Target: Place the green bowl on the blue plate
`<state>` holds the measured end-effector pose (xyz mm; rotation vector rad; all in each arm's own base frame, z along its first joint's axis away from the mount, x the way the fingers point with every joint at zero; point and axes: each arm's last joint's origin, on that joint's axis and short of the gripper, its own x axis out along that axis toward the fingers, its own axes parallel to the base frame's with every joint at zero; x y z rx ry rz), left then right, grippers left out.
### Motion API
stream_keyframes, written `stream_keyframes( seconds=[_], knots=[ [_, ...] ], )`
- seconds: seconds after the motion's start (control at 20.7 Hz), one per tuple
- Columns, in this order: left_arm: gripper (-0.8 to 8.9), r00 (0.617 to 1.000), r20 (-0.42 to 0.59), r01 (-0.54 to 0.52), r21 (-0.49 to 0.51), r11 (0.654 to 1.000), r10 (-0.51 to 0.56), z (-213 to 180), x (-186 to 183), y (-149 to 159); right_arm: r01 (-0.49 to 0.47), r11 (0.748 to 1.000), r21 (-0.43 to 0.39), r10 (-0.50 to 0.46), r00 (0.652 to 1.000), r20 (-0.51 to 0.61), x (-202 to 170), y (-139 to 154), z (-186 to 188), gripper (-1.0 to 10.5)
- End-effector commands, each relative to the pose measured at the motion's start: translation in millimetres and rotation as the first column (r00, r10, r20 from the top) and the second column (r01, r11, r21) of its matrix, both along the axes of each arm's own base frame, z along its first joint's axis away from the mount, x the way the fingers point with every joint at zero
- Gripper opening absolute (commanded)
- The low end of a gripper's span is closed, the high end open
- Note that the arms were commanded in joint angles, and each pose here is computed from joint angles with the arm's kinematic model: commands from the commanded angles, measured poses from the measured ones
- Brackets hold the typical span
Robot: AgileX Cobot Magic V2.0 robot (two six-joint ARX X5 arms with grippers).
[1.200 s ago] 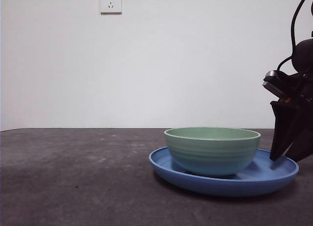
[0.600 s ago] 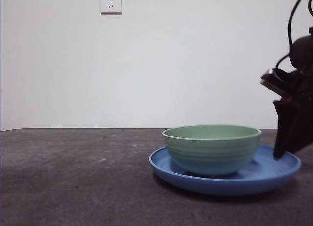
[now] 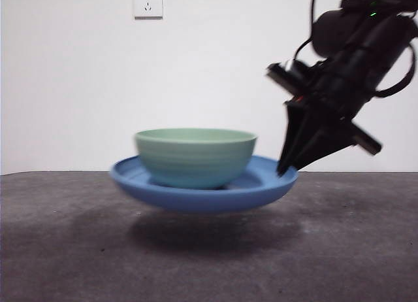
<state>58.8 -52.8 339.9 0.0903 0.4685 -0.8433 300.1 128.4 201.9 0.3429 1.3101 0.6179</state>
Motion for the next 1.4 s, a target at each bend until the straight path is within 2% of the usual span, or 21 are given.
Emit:
stream_keyframes(
  seconds=[0.05, 0.29, 0.43, 0.58, 0.68, 0.92, 1.16, 1.4],
  knots=[
    [6.57, 1.0, 0.011, 0.002, -0.011, 1.0, -0.002, 3, 1, -1, -0.016, 1.0, -0.005, 0.016, 0.999, -0.048, 4, 16, -14, 0.1],
    [6.57, 1.0, 0.011, 0.002, -0.011, 1.0, -0.002, 3, 1, -1, -0.031, 0.995, -0.093, 0.025, 0.998, -0.064, 3, 28, -32, 0.1],
    [6.57, 1.0, 0.012, 0.002, -0.012, 1.0, -0.002, 3, 1, -1, -0.034, 0.996, -0.082, 0.029, 0.998, -0.054, 4, 30, -32, 0.2],
    [6.57, 1.0, 0.012, 0.002, -0.012, 1.0, -0.002, 3, 1, -1, -0.034, 0.996, -0.079, 0.03, 0.999, -0.045, 4, 30, -31, 1.8],
    [6.57, 1.0, 0.012, 0.002, -0.012, 1.0, -0.002, 3, 1, -1, -0.035, 0.996, -0.079, 0.034, 0.999, -0.018, 5, 30, -24, 2.2],
    [6.57, 1.0, 0.012, 0.002, -0.012, 1.0, -0.002, 3, 1, -1, -0.02, 0.997, -0.069, 0.029, 0.991, 0.133, -4, 21, 31, 2.3],
    [6.57, 1.0, 0.012, 0.002, -0.012, 1.0, -0.002, 3, 1, -1, -0.068, 0.997, -0.047, 0.079, 0.945, 0.316, -56, -3, 104, 4.6],
    [6.57, 1.0, 0.012, 0.002, -0.012, 1.0, -0.002, 3, 1, -1, -0.026, 0.997, -0.068, 0.055, 0.886, 0.461, -114, -31, 152, 6.2]
  ],
)
